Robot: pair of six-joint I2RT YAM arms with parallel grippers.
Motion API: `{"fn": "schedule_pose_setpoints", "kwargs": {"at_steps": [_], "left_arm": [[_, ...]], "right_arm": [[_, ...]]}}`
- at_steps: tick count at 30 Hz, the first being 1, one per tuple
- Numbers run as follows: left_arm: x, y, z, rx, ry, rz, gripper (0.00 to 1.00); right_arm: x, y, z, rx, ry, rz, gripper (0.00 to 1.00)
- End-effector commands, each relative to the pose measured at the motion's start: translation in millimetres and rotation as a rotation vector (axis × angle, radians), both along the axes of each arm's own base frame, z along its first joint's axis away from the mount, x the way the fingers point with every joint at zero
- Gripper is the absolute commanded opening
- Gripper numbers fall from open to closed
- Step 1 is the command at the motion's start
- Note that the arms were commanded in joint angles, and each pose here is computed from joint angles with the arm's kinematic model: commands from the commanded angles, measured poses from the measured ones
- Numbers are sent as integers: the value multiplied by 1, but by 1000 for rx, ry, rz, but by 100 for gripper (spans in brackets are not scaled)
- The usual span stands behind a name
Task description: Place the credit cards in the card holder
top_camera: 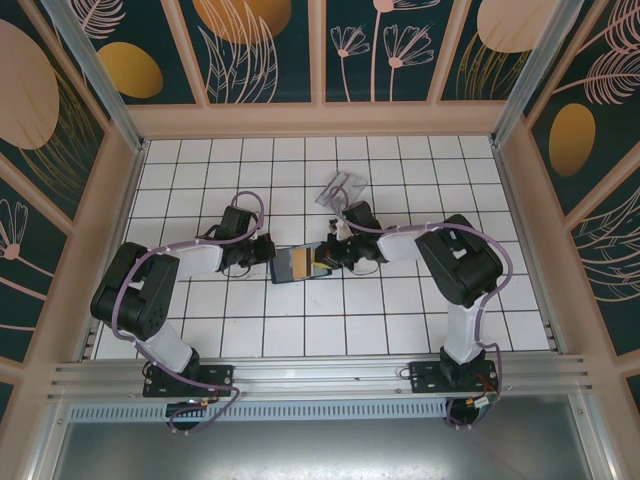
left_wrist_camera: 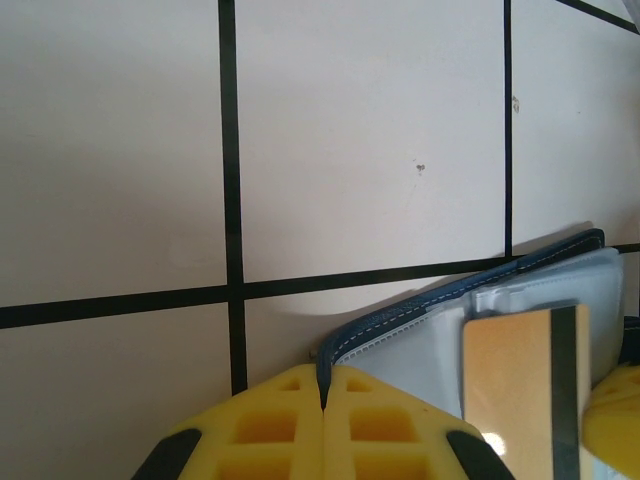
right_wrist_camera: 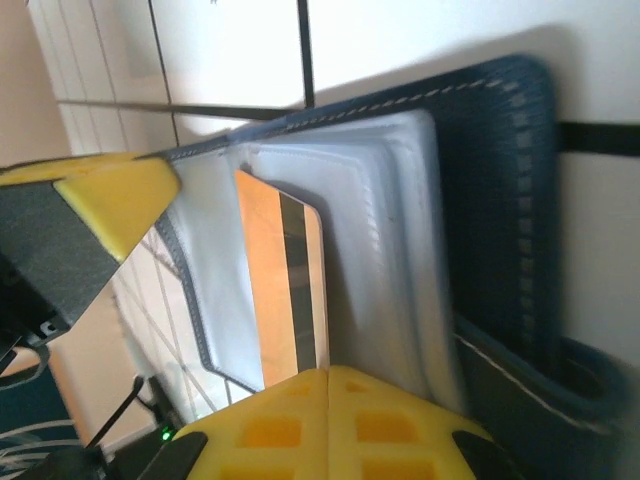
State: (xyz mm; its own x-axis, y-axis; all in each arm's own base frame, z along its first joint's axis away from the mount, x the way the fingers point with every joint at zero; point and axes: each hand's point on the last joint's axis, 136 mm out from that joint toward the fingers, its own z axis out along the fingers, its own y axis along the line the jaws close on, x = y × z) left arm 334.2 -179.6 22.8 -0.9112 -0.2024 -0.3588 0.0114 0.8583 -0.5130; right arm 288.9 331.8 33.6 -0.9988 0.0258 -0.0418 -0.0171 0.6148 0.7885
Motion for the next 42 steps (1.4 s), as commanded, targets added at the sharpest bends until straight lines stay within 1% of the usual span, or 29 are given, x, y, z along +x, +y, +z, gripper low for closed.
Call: {"fn": "schedule_pose_setpoints", "kwargs": {"at_steps": [1, 7, 13, 19, 26, 32, 42], "left_arm": [[2, 8, 0, 17, -6, 26, 0], [4, 5, -1, 14, -1, 15, 0], [5, 4, 0, 4, -2, 13, 0], [5, 5, 0, 9, -2, 14, 0], [4, 6, -3, 13, 0, 17, 0], [3, 6, -3, 10, 0, 19, 0], [4, 5, -6, 5, 1, 21, 0]], "right_arm": [[4, -18, 1, -94, -61, -22, 0], [-2, -6, -5, -78, -30, 47, 0], [-3, 6, -8, -85, -26, 80, 0], [6, -3, -4, -157, -71, 61, 0], [8, -3, -6, -158, -60, 50, 0], [12, -7, 1, -171, -92, 27, 0], [10, 6, -2, -161, -89, -7, 0]]}}
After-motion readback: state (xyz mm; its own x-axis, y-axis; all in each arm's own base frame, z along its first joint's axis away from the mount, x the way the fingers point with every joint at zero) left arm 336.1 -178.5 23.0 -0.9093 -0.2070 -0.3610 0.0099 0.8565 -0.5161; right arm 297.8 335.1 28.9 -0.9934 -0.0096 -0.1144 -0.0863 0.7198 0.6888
